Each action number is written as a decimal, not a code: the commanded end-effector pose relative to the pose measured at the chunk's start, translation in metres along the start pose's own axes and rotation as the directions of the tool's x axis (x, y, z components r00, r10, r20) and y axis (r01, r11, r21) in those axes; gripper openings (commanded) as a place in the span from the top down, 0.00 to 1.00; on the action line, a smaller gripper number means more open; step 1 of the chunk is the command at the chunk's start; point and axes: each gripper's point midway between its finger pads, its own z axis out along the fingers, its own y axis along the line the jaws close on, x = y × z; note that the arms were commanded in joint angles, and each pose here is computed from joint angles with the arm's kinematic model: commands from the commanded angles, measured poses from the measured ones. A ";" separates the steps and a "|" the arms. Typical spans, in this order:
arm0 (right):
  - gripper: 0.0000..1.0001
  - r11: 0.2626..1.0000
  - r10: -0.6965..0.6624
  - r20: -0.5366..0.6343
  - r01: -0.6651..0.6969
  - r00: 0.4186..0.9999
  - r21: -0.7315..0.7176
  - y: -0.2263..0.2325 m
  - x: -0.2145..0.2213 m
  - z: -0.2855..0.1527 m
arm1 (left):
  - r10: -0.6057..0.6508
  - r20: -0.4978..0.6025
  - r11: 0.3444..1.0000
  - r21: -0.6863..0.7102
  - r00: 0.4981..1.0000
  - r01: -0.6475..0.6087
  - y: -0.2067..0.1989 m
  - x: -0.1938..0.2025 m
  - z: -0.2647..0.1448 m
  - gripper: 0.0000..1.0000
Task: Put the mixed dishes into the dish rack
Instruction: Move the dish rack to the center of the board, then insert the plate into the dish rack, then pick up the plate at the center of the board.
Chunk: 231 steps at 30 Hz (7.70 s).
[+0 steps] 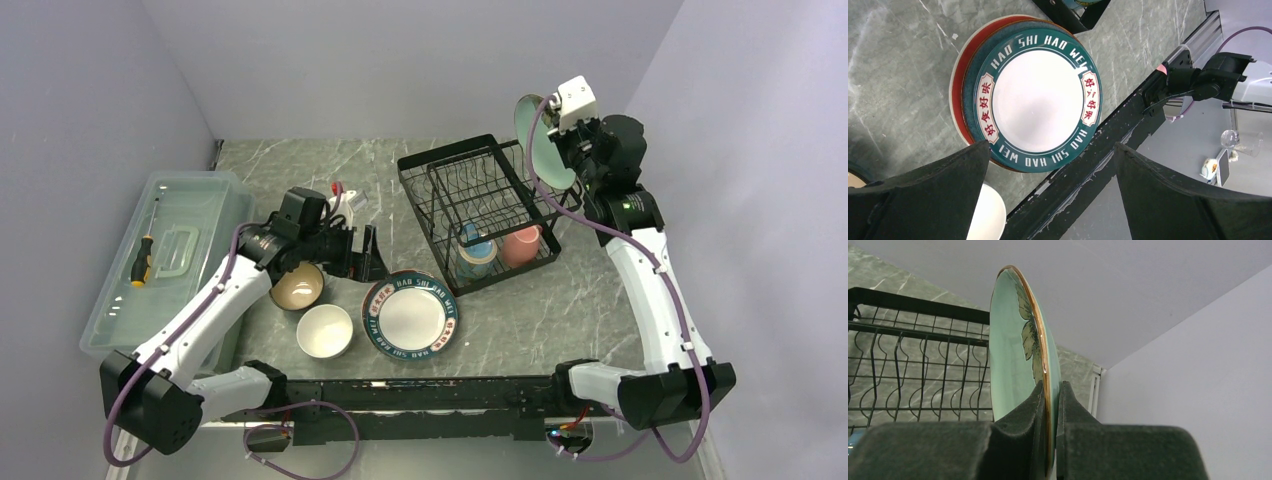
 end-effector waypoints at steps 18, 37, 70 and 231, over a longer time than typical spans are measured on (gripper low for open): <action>1.00 0.991 0.064 0.213 -0.088 0.975 0.102 -0.033 -0.062 -0.017 | 0.041 0.039 0.999 -0.005 0.998 -0.041 -0.001 -0.003 -0.006 0.01; 1.00 0.986 0.128 0.198 -0.146 0.972 0.077 -0.034 -0.073 -0.010 | 0.044 0.033 0.999 0.000 0.998 -0.044 -0.002 -0.002 -0.007 0.01; 1.00 0.979 0.192 0.110 -0.198 0.975 0.053 0.002 -0.007 -0.019 | 0.039 0.046 0.999 -0.029 0.998 -0.038 0.002 -0.003 -0.007 0.01; 0.44 0.296 0.613 -0.703 -0.930 0.361 -0.219 0.319 0.142 -0.186 | -0.411 -0.106 0.890 -0.262 0.906 0.373 0.072 0.071 0.078 0.40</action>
